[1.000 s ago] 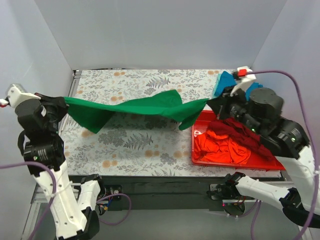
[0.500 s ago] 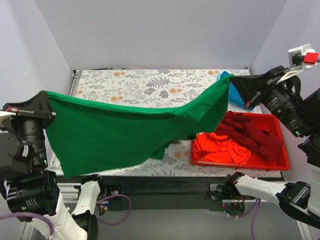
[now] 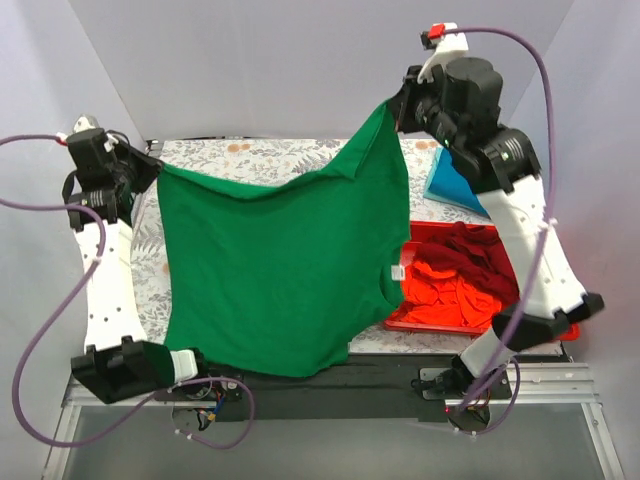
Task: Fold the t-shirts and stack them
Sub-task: Flatten the tshirt out, then fold the tshirt
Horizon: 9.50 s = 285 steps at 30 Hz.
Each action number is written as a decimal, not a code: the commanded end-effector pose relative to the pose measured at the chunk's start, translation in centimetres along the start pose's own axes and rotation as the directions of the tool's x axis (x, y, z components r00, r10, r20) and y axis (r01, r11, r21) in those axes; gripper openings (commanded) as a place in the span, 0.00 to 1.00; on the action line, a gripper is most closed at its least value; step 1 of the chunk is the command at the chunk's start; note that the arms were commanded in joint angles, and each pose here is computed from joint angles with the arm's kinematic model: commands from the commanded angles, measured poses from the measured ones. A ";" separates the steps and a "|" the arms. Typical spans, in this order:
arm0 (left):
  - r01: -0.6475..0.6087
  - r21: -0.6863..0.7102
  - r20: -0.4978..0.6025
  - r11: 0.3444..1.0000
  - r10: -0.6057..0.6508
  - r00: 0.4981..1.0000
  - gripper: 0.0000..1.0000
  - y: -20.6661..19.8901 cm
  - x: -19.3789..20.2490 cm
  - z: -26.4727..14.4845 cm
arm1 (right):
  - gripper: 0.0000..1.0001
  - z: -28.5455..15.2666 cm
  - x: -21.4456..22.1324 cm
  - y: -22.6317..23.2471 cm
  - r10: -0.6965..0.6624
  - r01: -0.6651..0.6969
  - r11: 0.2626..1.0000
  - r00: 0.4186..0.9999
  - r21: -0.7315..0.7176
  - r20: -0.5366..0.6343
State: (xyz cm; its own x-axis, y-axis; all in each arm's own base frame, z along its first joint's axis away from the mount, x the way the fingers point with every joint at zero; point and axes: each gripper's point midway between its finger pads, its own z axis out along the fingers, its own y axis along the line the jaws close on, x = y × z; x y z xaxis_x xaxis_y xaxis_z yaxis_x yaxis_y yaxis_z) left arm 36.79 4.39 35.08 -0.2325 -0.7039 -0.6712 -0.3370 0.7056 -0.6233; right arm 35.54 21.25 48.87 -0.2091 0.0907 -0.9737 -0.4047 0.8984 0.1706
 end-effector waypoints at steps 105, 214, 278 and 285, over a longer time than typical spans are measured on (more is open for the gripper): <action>-0.346 -0.182 -0.465 0.920 0.230 0.855 0.84 12.6 25.8 16.8 | 0.95 16.5 43.2 0.8 0.057 -0.045 0.998 0.719 0.036 -0.693; -0.356 -0.384 -0.201 0.852 0.299 0.933 0.89 13.9 12.7 12.8 | 0.95 16.1 34.0 1.6 0.133 -0.202 0.979 0.703 -0.017 -0.699; -0.130 -0.686 -0.244 0.716 -0.059 0.968 0.03 31.4 16.8 9.5 | 0.92 -1.6 35.7 2.5 0.155 -0.189 0.982 0.686 0.032 -0.711; -0.146 -0.637 -0.237 0.757 -0.012 0.971 0.00 29.2 15.9 9.5 | 0.91 -2.4 36.5 2.2 0.157 -0.182 0.982 0.676 0.043 -0.720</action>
State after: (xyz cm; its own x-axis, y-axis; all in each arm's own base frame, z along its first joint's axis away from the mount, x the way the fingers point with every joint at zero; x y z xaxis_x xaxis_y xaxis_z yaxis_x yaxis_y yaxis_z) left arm 32.19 15.81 1.93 -0.3999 -0.7255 -0.5601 -0.8273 0.5488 -0.1201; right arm 25.08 25.66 13.30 -0.8594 -0.1288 -0.4948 -0.3244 0.8854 0.3330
